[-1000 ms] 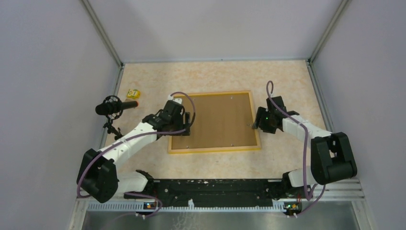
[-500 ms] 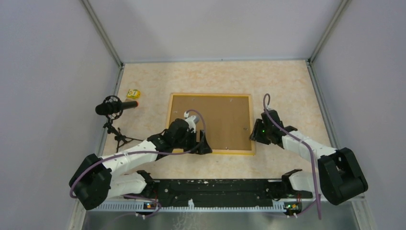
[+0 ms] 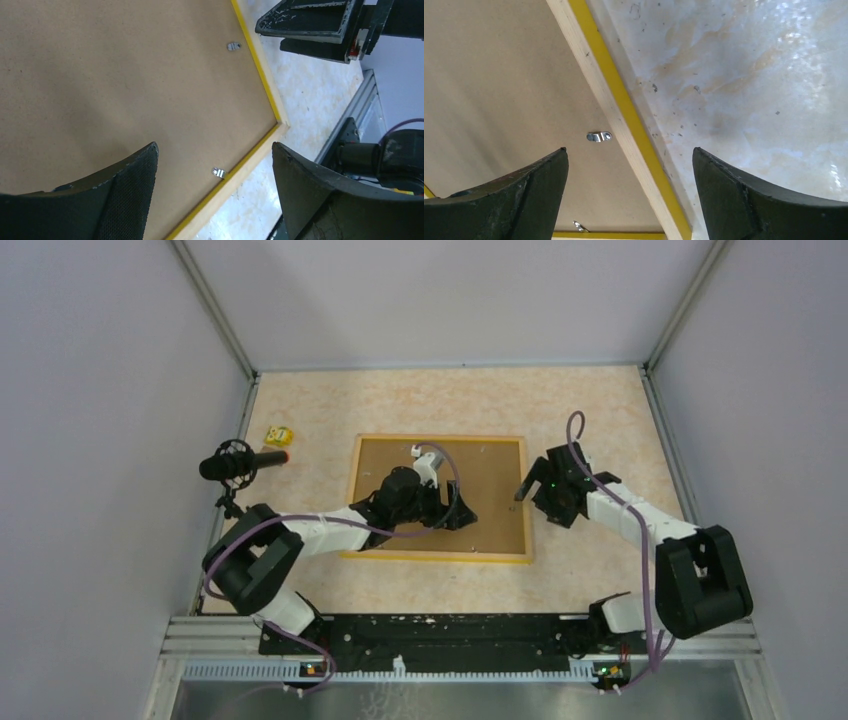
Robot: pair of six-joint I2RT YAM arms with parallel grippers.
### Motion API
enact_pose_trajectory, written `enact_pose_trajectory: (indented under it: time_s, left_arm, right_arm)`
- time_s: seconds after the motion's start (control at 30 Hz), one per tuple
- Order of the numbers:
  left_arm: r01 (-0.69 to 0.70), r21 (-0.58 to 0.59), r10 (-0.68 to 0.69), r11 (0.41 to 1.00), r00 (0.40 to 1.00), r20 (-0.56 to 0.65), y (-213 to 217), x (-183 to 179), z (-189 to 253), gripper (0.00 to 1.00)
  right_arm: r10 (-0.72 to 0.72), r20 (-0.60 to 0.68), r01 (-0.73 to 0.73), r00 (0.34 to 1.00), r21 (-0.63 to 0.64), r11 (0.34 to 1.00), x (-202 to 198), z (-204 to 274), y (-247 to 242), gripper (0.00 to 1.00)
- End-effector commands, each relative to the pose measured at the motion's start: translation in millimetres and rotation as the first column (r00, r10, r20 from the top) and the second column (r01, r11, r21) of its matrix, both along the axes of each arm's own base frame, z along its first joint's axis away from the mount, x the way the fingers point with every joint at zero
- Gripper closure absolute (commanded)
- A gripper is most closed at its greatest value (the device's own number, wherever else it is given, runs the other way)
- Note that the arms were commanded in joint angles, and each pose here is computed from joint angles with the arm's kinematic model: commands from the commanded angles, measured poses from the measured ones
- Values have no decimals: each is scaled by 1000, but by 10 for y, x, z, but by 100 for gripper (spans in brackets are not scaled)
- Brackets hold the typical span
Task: Put the photo into the frame
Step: Adjust the photo frame at the center of the board, then install the photo frame at the center of the board.
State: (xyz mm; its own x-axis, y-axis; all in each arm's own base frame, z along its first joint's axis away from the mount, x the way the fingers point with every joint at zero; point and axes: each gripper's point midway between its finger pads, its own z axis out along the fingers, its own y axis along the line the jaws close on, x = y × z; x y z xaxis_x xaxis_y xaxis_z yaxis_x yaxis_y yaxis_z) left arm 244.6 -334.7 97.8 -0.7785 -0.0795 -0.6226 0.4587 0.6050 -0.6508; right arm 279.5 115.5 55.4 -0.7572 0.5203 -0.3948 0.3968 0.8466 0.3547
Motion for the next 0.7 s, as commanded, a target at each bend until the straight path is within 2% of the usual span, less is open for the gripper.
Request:
enact_pose_trajectory:
  time_s: [0.0,0.17,0.3,0.47,0.57,0.67]
  left_arm:
    - [0,-65,7,998,995,104,-174,191,127,13]
    - [19,-22,-18,1000,998,68,-121,84,-145,13]
    - [25,-19,-24,1000,997,77,-85,53,-157,13]
    - [42,8,-43,999,998,42,-57,-11,-151,13]
    - [-77,100,88,992,991,-104,134,-47,-153,9]
    - [-204,271,274,941,928,-254,445,-223,-242,10]
  right_arm:
    - [24,-13,-23,1000,84,996,198,54,217,10]
    - [201,-20,-202,979,-53,978,207,-63,201,12]
    - [245,32,-237,969,-157,959,197,-129,32,17]
    - [298,44,-286,953,-186,940,205,-118,20,23]
    - [326,37,-315,945,-176,933,201,-120,57,28]
    - [324,17,-315,946,-194,929,191,-140,55,30]
